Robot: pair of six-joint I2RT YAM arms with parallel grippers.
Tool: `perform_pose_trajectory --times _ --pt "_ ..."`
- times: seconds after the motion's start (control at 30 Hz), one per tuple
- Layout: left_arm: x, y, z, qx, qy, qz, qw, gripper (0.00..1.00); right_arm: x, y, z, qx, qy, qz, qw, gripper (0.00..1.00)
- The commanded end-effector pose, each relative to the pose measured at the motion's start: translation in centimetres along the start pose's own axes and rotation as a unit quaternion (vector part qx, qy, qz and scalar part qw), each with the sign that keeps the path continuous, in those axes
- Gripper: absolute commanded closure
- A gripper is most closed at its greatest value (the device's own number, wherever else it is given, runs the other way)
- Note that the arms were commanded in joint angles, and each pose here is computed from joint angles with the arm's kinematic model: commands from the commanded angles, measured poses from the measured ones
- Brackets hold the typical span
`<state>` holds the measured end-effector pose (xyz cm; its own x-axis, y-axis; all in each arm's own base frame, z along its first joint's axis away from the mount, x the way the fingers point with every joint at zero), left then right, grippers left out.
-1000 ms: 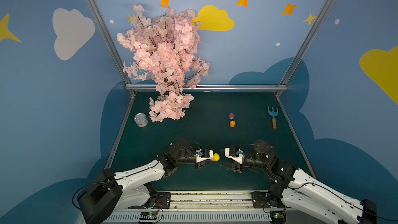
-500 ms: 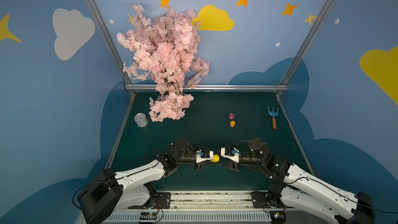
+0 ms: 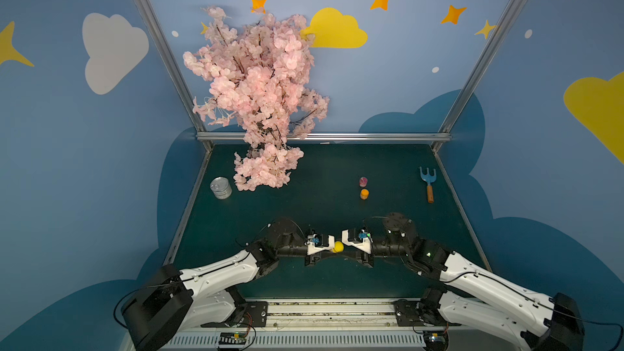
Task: Close the paint jar lid
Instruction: Screw the lid onto the paint jar.
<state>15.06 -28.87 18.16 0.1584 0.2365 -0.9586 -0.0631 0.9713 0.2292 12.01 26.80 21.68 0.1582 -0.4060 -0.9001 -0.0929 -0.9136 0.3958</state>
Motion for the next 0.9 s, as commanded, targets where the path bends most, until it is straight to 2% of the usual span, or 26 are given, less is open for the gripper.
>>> perform_pose_trajectory --times 0.0,0.13,0.37,0.57,0.87 --pt "-0.6 0.1 0.3 -0.002 -0.003 -0.006 1.0 0.68 -1.7 0.2 -0.4 0.002 0.009 -0.021 1.0 0.65" --pt "-0.7 0.1 0.3 -0.004 -0.004 -0.007 1.0 0.67 -1.6 0.1 -0.5 0.002 0.005 -0.019 1.0 0.79" --pt "-0.7 0.2 0.8 -0.023 -0.008 -0.005 1.0 0.68 -1.6 -0.1 -1.0 0.013 -0.013 -0.017 1.0 0.86" --pt "-0.5 0.8 2.3 -0.092 -0.028 0.007 0.995 0.68 -1.8 -0.8 -2.0 0.027 -0.075 -0.004 0.997 0.89" --pt "-0.7 1.7 3.5 -0.157 -0.045 0.007 0.987 0.69 -2.3 -2.7 -2.4 -0.001 -0.149 0.024 0.989 0.97"
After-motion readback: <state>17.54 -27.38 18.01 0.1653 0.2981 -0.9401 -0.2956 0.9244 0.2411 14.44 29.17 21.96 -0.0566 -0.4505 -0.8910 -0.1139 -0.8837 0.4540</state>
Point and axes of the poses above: each gripper's point midway between its finger pads, its own y axis back along the fingers, its own z axis along the line the jaws close on, x = y × z, the point moved 3 cm from there along y, back along the fingers, and after that the axes turned 2 degrees about y, right-handed, at the moved point
